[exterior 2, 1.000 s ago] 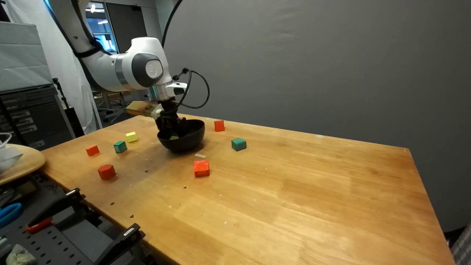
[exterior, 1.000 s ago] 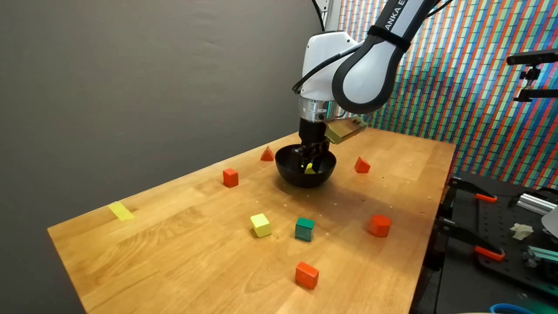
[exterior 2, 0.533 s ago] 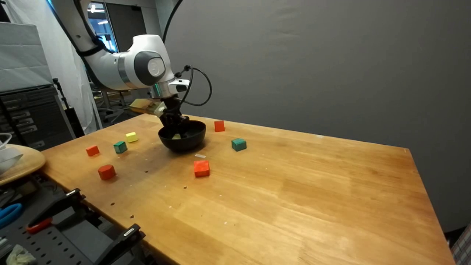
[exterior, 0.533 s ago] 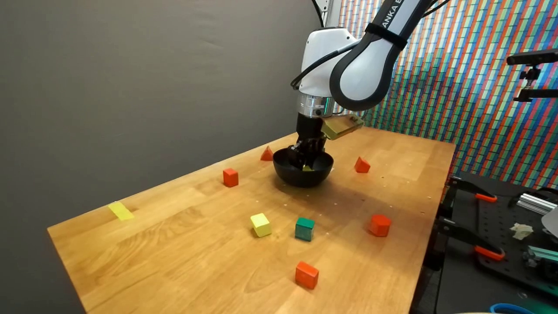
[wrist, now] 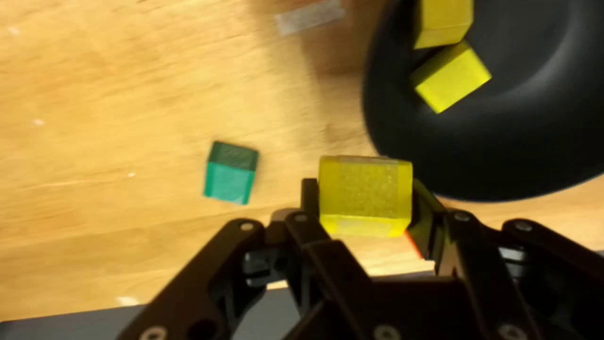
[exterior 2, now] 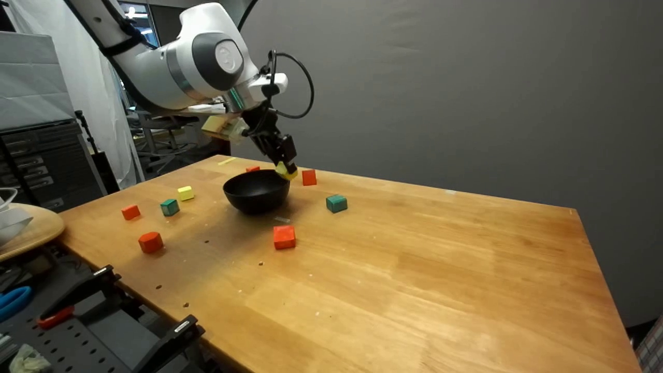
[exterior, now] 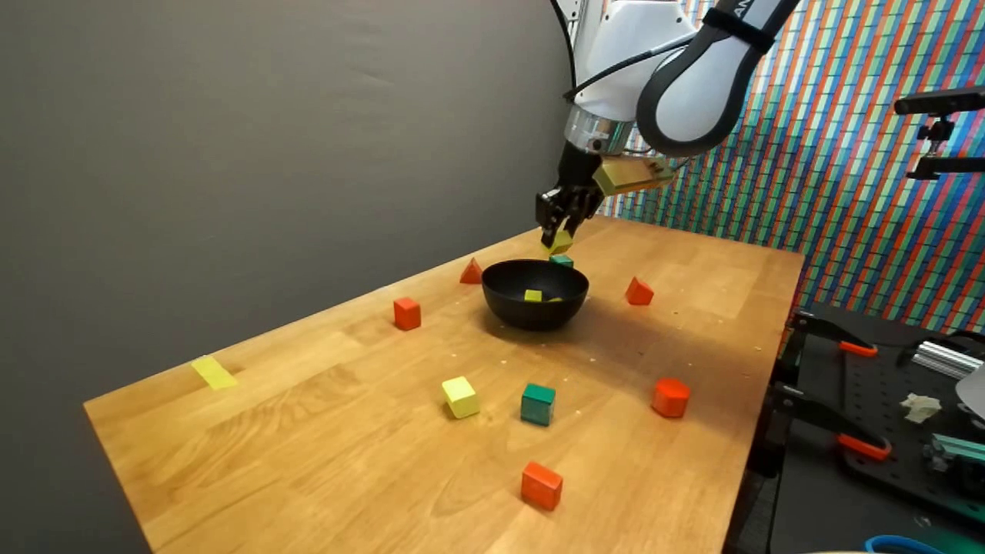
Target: Remove all the blocks from the bowl
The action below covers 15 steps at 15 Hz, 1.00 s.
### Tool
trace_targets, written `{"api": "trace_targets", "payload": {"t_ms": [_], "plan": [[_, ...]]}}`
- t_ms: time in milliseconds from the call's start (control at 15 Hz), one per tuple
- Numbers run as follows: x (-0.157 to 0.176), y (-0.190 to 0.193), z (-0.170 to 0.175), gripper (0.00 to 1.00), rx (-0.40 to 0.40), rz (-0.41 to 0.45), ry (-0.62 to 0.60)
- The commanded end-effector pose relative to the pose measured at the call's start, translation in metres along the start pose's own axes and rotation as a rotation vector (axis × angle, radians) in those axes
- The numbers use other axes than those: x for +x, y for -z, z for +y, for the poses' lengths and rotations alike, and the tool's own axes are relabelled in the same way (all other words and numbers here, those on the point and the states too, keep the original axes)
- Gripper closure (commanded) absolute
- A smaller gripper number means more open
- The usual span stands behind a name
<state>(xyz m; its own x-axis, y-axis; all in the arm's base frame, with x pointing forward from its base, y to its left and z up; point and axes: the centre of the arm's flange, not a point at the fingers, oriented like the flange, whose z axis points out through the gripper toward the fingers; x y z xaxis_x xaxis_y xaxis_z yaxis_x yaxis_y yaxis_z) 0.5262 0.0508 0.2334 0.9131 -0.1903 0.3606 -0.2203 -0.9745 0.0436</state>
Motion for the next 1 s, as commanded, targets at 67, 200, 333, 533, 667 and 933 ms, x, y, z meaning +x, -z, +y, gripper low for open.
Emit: {"api": "trace_targets", "payload": {"t_ms": [67, 200, 333, 533, 667, 933], "plan": [[-0.019, 0.024, 0.060, 0.77, -0.124, 0.078, -0.124], [-0.024, 0.012, 0.073, 0.77, -0.151, 0.058, -0.167], [-0.034, -0.001, 0.075, 0.77, -0.161, 0.023, -0.207], [-0.051, -0.018, 0.072, 0.28, -0.156, -0.026, -0.244], [-0.059, -0.021, 0.069, 0.20, -0.143, -0.049, -0.269], [-0.065, 0.000, 0.056, 0.00, -0.110, -0.069, -0.297]]}}
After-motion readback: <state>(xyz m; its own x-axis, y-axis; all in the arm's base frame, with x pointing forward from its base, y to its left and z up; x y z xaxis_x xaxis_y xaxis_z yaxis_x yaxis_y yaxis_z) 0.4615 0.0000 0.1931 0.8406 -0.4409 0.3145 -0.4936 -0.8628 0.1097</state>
